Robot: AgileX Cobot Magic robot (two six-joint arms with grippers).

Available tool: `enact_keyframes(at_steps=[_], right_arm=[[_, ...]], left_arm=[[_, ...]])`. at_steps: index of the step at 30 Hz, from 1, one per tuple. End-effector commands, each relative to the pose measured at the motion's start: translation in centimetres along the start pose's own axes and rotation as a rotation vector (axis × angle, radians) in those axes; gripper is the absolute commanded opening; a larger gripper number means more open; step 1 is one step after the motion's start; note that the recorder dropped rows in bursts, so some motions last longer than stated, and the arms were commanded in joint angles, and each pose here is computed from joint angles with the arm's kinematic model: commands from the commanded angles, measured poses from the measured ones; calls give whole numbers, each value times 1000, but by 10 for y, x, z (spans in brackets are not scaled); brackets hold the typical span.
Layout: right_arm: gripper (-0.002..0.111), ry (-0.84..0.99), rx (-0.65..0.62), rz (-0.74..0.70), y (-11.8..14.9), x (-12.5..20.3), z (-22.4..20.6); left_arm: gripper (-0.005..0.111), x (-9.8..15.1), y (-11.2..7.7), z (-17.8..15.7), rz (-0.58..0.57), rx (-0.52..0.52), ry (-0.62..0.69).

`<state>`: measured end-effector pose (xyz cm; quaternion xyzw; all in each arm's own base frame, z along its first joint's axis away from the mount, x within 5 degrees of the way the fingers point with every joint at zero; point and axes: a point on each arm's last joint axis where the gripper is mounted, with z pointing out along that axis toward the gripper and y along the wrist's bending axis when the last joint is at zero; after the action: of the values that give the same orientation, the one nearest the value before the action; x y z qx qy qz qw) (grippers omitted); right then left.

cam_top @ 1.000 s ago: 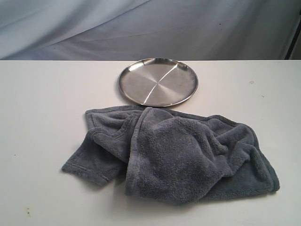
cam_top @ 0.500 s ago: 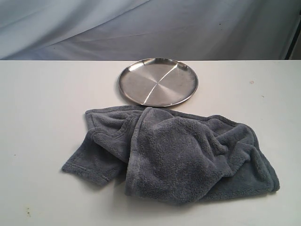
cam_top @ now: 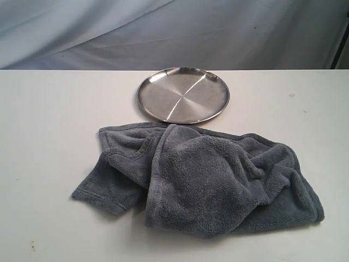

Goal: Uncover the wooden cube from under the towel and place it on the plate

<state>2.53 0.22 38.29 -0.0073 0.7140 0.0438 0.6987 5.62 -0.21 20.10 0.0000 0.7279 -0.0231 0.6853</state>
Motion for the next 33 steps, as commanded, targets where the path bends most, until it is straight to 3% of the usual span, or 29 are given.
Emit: enact_keyframes(at_steps=[1, 5, 17, 33], right_arm=[[0, 268, -42, -19, 2, 17, 16], [0, 450, -77, -21, 4, 30, 29], [0, 771, -198, 28, 19, 51, 58], [0, 1038, -361, -51, 39, 76, 92]], left_arm=[[1, 1, 0, 0, 0, 1, -1], [1, 1, 0, 0, 0, 1, -1], [1, 1, 0, 0, -2, 1, -1], [1, 1, 0, 0, 0, 1, -1]])
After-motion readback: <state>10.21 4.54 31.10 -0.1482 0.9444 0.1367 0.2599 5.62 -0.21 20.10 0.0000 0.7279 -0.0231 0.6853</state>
